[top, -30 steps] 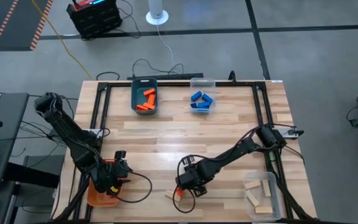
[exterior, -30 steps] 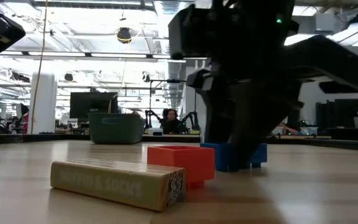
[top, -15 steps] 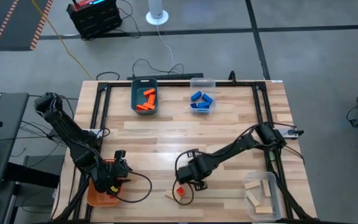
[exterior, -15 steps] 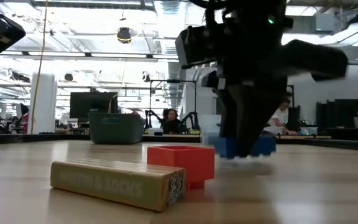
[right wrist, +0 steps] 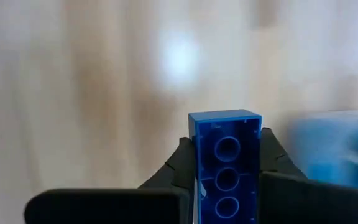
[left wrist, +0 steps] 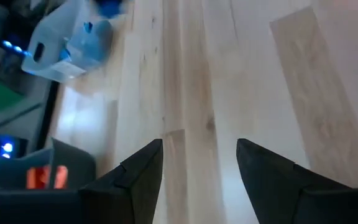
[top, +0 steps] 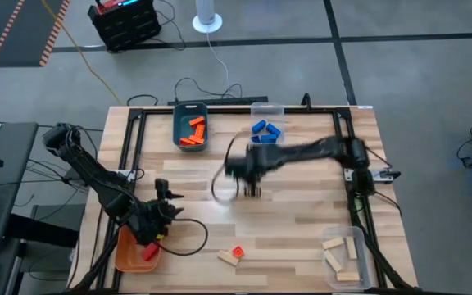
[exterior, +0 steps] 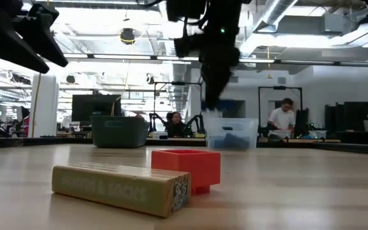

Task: Sort blocks
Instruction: Put the blue game piece into the top transparent bin, then put the orange game piece into the blue bin

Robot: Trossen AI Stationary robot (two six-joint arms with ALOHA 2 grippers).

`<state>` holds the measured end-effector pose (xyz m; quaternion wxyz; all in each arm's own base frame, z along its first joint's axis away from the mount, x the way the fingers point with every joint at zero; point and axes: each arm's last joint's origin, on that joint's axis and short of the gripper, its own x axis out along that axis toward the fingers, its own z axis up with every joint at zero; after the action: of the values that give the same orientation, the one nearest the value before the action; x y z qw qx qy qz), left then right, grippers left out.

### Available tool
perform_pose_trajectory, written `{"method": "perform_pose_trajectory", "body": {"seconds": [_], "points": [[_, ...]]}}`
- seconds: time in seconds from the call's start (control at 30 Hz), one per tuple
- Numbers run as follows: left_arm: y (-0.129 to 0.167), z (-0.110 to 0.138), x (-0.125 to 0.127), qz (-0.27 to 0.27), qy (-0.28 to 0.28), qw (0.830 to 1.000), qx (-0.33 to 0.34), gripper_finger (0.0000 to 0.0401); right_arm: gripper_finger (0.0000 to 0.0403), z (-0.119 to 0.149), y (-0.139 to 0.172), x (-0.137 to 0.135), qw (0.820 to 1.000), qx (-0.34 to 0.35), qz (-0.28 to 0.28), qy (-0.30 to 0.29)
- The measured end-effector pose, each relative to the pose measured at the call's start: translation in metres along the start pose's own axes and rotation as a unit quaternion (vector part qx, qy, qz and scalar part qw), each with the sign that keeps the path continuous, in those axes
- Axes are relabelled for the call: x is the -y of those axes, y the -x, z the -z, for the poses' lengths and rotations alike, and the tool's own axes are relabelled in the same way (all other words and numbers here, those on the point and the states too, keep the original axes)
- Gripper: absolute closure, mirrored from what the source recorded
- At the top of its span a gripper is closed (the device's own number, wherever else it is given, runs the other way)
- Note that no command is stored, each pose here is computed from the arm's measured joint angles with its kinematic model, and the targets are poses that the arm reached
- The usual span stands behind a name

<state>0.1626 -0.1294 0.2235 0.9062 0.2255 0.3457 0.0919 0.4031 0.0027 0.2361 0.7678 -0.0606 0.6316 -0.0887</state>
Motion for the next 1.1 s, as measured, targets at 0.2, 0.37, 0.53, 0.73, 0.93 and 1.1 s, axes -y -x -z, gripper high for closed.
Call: {"method": "perform_pose_trajectory", "body": {"seconds": [0.2, 0.37, 0.53, 0.73, 0.93, 1.1], "points": [[-0.001, 0.008, -0.006, -0.004, -0.048, 0.999, 0.010, 0.0213, 0.0347, 0.001, 0.041, 0.075, 0.991, 0.111, 0.046, -0.058], [-0.003, 0.023, -0.022, 0.000, -0.014, 0.999, 0.048, 0.0231, 0.0347, 0.016, 0.031, 0.142, 0.982, 0.091, 0.091, -0.139], [-0.001, 0.039, -0.045, 0.009, 0.044, 0.997, 0.070, 0.0242, 0.0346, 0.031, 0.002, 0.191, 0.975, 0.051, 0.096, -0.195], [0.011, 0.048, -0.068, 0.027, 0.113, 0.989, 0.095, 0.0244, 0.0329, 0.050, -0.025, 0.227, 0.971, 0.026, 0.025, -0.238], [0.021, 0.047, -0.078, 0.018, 0.143, 0.981, 0.132, 0.0244, 0.0256, 0.057, -0.015, 0.230, 0.971, 0.020, 0.016, -0.236], [0.020, 0.044, -0.080, 0.010, 0.157, 0.977, 0.143, 0.0244, 0.0216, 0.054, 0.016, 0.206, 0.975, 0.031, 0.033, -0.218]]}}
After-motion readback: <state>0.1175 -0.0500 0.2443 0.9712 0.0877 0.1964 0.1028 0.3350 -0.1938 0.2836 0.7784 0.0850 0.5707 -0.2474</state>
